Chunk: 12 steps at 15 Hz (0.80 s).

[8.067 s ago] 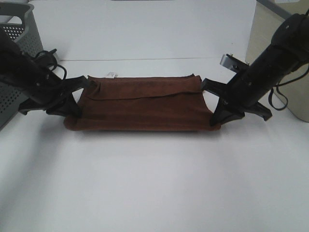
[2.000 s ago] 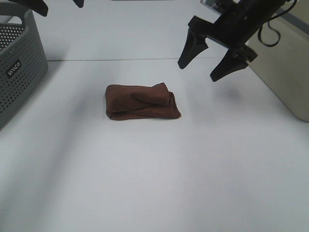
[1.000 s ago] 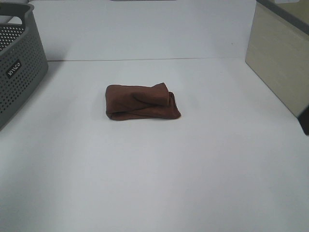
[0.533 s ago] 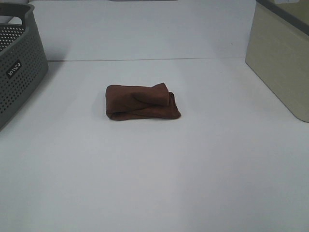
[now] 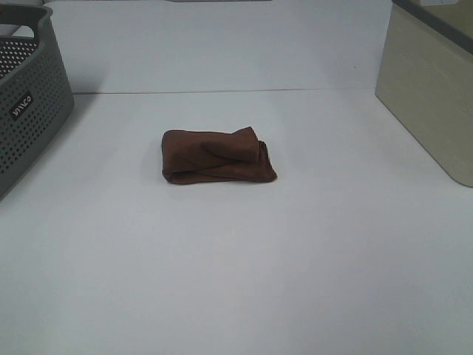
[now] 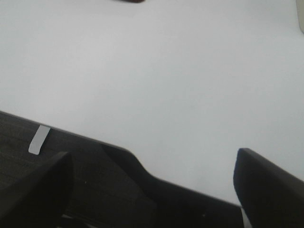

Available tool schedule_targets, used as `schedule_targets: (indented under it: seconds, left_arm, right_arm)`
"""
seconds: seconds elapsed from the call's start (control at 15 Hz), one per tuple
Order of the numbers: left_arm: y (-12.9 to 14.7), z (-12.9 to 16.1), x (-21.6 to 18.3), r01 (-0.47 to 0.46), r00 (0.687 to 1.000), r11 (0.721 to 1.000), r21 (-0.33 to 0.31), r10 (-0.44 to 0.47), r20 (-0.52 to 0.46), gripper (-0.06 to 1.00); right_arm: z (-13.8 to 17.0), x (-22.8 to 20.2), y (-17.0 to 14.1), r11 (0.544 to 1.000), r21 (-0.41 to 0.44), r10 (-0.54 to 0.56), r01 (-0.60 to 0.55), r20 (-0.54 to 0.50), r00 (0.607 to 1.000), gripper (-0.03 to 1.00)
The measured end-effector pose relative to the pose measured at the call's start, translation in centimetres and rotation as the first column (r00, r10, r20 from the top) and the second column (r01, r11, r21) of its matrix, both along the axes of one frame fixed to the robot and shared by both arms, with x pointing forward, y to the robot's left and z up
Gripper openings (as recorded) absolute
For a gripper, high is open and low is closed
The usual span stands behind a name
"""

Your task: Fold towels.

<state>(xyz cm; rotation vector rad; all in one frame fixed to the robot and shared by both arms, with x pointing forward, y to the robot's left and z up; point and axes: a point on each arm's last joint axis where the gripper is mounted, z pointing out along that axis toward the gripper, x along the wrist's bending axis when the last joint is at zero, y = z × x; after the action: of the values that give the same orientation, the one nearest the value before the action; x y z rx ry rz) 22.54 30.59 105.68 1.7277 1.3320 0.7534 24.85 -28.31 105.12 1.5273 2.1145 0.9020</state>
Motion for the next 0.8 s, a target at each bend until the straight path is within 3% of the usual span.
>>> schedule_targets:
  seconds: [0.27, 0.8]
  left_arm:
    - [-0.30, -0.37, 0.84, 0.023, 0.998, 1.000, 0.017, -0.024, 0.059, 0.73]
    - [-0.30, -0.43, 0.86, 0.023, 0.998, 1.000, 0.018, -0.024, 0.057, 0.73]
  right_arm:
    - [-0.45, 0.61, 0.09, 1.000, -0.004, 0.008, -0.007, 0.041, 0.999, 0.86]
    - [-0.44, 0.62, 0.09, 1.000, -0.009, 0.012, -0.012, 0.045, 0.999, 0.86]
